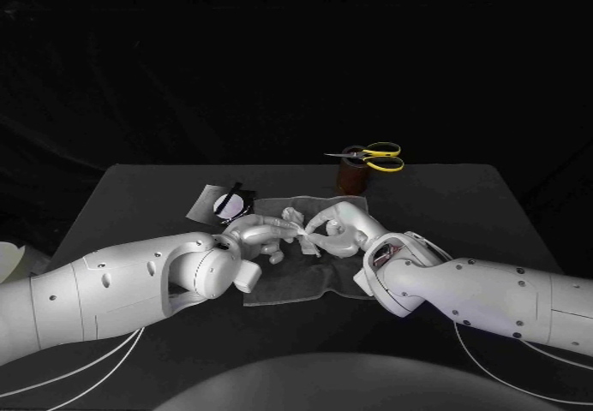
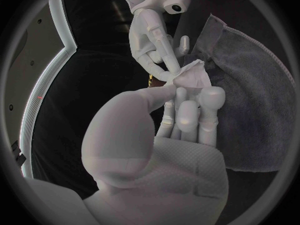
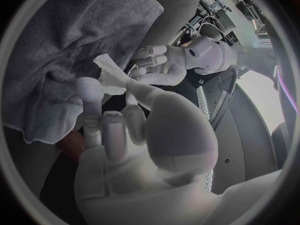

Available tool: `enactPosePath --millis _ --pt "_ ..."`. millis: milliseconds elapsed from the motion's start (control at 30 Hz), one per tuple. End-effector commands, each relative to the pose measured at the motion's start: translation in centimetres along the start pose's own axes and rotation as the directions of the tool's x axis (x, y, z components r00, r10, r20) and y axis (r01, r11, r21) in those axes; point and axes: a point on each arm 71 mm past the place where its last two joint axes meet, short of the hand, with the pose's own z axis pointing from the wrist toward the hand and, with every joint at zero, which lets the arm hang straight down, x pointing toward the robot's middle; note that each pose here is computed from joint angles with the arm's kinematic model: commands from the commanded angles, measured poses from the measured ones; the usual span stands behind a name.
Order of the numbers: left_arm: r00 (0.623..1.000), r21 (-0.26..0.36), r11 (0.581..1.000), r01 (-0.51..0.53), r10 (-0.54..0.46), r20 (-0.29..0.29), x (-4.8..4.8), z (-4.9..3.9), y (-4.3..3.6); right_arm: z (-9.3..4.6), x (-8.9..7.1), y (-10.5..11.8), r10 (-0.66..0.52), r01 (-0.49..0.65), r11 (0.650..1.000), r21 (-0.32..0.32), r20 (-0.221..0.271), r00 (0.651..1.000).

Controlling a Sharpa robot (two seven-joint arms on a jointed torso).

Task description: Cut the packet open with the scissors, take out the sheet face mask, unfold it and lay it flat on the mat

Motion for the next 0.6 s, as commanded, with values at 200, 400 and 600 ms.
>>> enactPosePath --millis 200,400,600 --pt "0.997 0.013 0.998 -0.068 0.067 0.049 -0.49 -0.05 -0.22 -0.14 -0.29 -0.36 0.023 -0.023 1.0 -0.01 -0.007 1.0" --pt "0.996 0.01 0.997 -0.079 0.078 0.049 -0.46 -0.08 -0.2 -0.13 -0.31 -0.67 0.032 -0.032 0.999 -0.003 -0.031 0.999" --pt "0.996 -0.01 0.996 -0.085 0.085 0.035 -0.27 -0.08 -0.05 -0.05 -0.07 -0.47 0.044 -0.045 0.999 -0.018 -0.053 0.998"
